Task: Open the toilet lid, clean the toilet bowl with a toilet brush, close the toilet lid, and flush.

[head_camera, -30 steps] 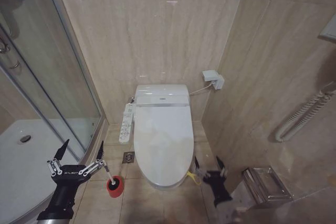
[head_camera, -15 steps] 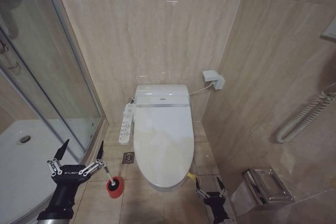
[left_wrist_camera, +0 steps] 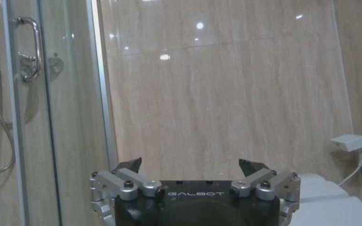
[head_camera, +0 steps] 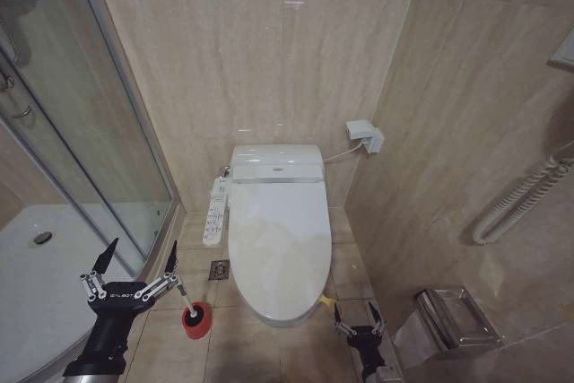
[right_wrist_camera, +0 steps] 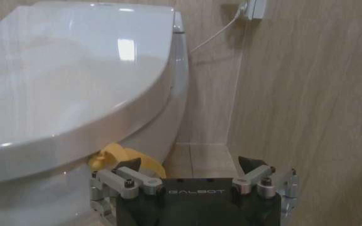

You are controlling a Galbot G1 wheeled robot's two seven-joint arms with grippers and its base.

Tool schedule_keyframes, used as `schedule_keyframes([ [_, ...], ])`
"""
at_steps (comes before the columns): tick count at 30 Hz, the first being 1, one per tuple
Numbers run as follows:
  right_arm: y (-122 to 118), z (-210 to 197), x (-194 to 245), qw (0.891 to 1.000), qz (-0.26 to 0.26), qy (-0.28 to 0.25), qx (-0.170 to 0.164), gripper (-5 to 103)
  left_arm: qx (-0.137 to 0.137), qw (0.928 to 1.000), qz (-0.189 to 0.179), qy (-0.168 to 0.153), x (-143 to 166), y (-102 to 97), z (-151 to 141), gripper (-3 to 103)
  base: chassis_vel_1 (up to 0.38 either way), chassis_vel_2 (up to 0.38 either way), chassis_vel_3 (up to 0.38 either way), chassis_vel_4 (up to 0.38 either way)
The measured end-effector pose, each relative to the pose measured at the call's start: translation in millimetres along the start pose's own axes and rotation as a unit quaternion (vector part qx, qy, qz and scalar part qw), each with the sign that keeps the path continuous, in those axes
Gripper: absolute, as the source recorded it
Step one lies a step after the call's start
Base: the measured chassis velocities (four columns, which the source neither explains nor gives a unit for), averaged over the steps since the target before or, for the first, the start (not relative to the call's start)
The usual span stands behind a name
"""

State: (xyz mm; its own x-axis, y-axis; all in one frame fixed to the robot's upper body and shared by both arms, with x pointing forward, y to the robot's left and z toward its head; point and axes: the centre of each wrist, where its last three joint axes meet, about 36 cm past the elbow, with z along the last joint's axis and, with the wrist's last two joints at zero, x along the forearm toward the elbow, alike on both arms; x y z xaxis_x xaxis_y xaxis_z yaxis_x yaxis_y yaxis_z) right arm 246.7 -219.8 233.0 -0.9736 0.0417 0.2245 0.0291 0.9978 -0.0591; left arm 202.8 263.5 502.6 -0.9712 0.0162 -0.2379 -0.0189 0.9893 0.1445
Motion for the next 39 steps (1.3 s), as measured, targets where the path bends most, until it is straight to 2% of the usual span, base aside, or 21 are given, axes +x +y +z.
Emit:
schedule_keyframes([
  [23,-1.8,13.2,-14.3,1.0,-0.011,0.003,0.011,100,0.0,1.0,0.0,0.0,0.0,0.0,0.0,100,0.0,0.0,0.0,0.0],
  [24,-1.7,14.0,-14.6,1.0,-0.012,0.003,0.012,79,0.0,1.0,0.0,0.0,0.0,0.0,0.0,100,0.0,0.0,0.0,0.0],
  [30,-0.5,18.0,-14.8,1.0,-0.018,0.003,0.017,79,0.0,1.0,0.0,0.0,0.0,0.0,0.0,100,0.0,0.0,0.0,0.0],
  [31,-0.6,18.7,-14.8,1.0,-0.019,0.003,0.018,52,0.0,1.0,0.0,0.0,0.0,0.0,0.0,100,0.0,0.0,0.0,0.0],
  [38,-3.2,22.0,-14.9,0.999,-0.031,0.003,0.034,52,0.0,1.0,0.0,0.0,0.0,0.0,0.0,100,0.0,0.0,0.0,0.0],
  [39,-2.5,22.3,-15.0,0.999,-0.033,0.003,0.036,25,0.0,1.0,0.0,0.0,0.0,0.0,0.0,100,0.0,0.0,0.0,0.0],
])
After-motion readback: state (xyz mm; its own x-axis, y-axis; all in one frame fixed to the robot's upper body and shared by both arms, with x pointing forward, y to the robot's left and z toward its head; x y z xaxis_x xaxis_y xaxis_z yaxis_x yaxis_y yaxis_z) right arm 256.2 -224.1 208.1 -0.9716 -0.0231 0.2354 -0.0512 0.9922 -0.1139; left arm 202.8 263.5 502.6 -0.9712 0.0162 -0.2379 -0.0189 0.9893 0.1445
